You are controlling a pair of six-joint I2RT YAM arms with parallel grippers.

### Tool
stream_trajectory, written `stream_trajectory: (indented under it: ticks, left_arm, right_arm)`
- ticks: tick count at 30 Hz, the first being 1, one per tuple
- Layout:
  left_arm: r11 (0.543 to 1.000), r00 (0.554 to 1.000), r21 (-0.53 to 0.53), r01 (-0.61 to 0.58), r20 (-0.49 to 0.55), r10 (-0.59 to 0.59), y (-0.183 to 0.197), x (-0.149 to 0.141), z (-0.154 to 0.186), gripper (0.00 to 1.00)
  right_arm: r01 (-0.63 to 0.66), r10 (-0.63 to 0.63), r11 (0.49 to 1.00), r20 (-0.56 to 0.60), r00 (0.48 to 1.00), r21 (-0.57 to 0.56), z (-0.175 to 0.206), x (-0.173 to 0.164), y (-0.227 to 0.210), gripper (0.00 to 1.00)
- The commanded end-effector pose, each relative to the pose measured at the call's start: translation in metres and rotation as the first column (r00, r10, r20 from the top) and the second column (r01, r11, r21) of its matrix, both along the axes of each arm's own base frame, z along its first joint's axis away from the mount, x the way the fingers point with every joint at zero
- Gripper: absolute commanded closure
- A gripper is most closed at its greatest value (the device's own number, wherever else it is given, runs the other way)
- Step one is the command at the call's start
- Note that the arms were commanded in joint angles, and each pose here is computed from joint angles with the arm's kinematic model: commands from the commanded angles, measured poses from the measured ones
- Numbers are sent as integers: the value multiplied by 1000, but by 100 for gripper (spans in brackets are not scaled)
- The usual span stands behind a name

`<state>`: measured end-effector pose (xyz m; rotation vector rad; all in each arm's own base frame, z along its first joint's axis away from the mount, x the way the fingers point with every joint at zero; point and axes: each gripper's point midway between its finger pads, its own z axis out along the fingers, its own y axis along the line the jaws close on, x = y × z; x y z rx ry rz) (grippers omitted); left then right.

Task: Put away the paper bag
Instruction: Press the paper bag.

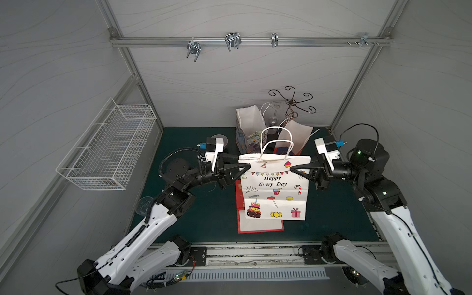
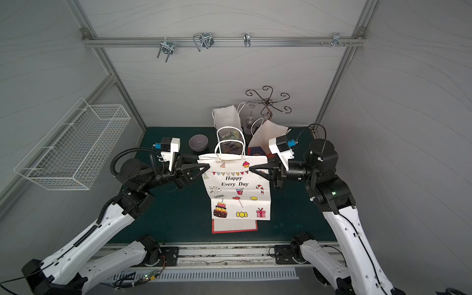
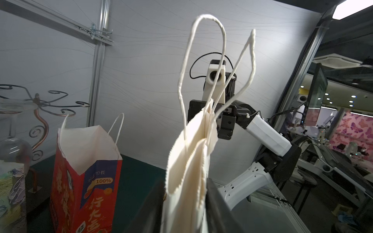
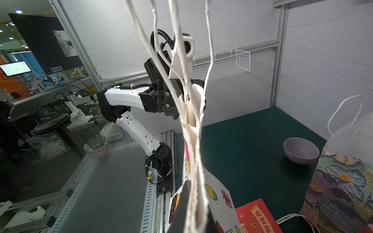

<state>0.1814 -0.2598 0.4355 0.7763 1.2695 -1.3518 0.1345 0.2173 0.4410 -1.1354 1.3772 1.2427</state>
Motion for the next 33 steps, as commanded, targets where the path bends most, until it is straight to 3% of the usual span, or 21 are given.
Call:
stream_trajectory:
  ticks: [1, 2, 5, 7, 8, 12, 13, 15, 20, 24, 25, 26, 27, 29, 33]
  left_arm:
    - [998, 997, -57, 26, 74, -21, 3, -9, 21, 95]
    - [997, 997, -62, 35, 77, -31, 3, -10, 23, 100]
    - [998, 996, -42, 43, 74, -40, 3, -12, 18, 100]
    - [1000, 998, -15, 28, 60, -27, 3, -11, 9, 61]
    - [1000, 998, -6, 24, 54, -24, 3, -11, 4, 51]
    - [994, 997, 76, 77, -10, -76, -2, -16, -24, 41]
    - [993, 996, 83, 86, -19, -84, -2, -18, -28, 41]
    - [990, 994, 86, 109, -24, -107, -2, -22, -34, 51]
    - [984, 988, 92, 152, -10, -151, -4, -28, -34, 99]
    - [985, 989, 91, 148, -18, -147, -4, -26, -36, 100]
    - [984, 989, 93, 149, -26, -148, -4, -26, -37, 86]
    - [984, 989, 101, 149, -39, -146, -5, -26, -42, 64]
    - [983, 988, 110, 148, -57, -142, -5, -25, -48, 54]
    - [981, 986, 119, 153, -81, -144, -6, -24, -59, 45]
    - [972, 976, 135, 193, -131, -175, -9, -26, -74, 43]
  right_arm:
    - [-14, 14, 1000, -3, 1000, 14, 4, -3, -2, 100]
    - [-16, 16, 1000, -8, 1000, 15, 4, -3, -1, 100]
    - [-14, 14, 1000, -6, 1000, 23, 8, -4, -2, 100]
    - [-11, 12, 999, -5, 1000, 37, 15, -4, -2, 100]
    - [-12, 12, 999, -1, 1000, 44, 19, -4, -2, 100]
    - [-15, 15, 999, 2, 1000, 51, 27, -4, -2, 100]
    - [-15, 15, 999, -2, 1000, 52, 28, -3, -2, 100]
    - [-12, 12, 998, -2, 1000, 57, 31, -4, -2, 100]
    - [0, 1, 999, -13, 1000, 54, 30, 2, -1, 100]
    - [16, -16, 998, -13, 1000, 57, 31, 5, -2, 100]
    - [18, -18, 998, -15, 1000, 59, 31, 6, -3, 100]
    - [18, -17, 998, -15, 1000, 64, 33, 6, -3, 100]
    - [17, -16, 997, -17, 1000, 69, 34, 6, -3, 100]
    - [16, -15, 997, -14, 1000, 78, 37, 6, -4, 100]
    - [30, -28, 996, -15, 999, 85, 41, 11, -4, 100]
